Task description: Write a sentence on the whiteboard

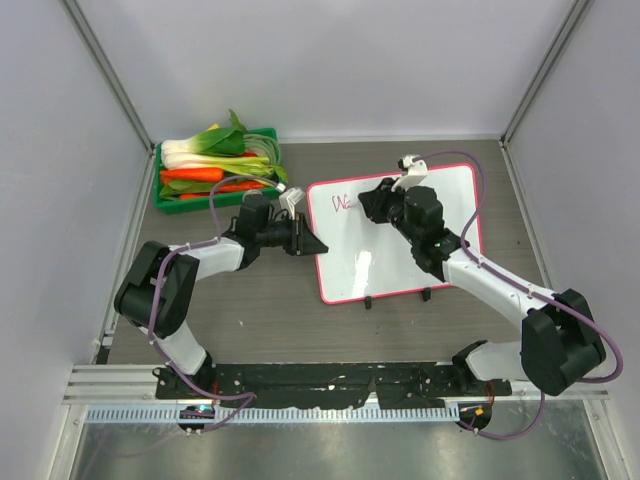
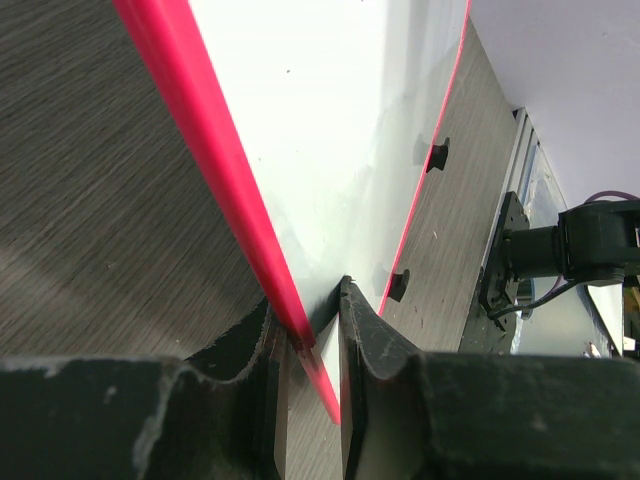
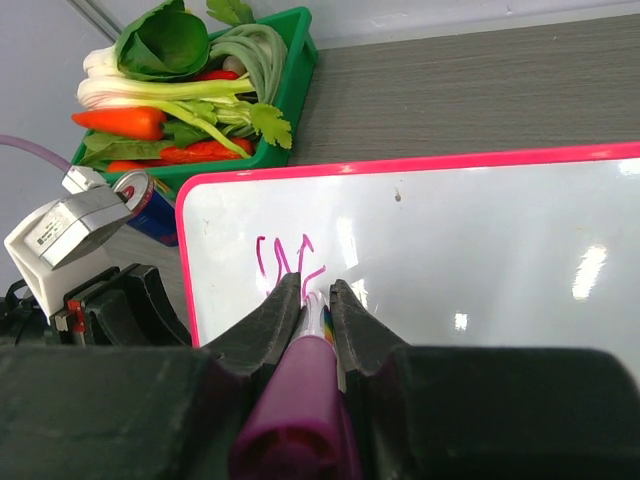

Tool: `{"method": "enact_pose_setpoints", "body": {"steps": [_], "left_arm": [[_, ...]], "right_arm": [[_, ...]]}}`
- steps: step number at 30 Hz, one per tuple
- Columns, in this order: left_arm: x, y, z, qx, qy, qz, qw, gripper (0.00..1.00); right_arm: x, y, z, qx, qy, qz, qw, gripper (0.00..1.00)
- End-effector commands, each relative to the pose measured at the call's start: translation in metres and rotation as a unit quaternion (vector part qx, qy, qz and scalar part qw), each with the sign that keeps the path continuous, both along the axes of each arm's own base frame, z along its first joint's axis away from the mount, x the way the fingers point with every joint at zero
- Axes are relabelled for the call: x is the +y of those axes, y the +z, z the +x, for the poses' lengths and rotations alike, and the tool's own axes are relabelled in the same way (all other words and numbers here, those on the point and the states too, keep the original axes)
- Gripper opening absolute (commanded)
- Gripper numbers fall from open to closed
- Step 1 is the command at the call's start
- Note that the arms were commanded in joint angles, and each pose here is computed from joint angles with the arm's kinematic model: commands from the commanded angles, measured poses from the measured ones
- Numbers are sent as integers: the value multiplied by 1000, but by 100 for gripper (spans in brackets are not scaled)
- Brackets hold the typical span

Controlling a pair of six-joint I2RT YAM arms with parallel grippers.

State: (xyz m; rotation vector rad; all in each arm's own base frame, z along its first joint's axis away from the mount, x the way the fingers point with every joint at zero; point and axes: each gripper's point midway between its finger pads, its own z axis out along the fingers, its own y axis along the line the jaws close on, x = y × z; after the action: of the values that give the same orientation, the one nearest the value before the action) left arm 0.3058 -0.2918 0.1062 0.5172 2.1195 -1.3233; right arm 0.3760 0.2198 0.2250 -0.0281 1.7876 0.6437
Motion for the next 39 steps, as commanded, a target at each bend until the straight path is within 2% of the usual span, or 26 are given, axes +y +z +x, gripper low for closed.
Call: {"method": "enact_pose_setpoints", "body": {"steps": [1, 16, 39], "left_arm": [[1, -33, -10, -9, -18, 56, 998, 0], [1, -33, -10, -10, -19, 56, 998, 0], [1, -33, -10, -10, -19, 56, 998, 0]], "right_arm": [[-10, 15, 16, -20, -40, 0, 999, 2], [-14, 21, 18, -24, -49, 0, 998, 1], [-11, -1, -2, 1, -13, -10, 1000, 1]]}}
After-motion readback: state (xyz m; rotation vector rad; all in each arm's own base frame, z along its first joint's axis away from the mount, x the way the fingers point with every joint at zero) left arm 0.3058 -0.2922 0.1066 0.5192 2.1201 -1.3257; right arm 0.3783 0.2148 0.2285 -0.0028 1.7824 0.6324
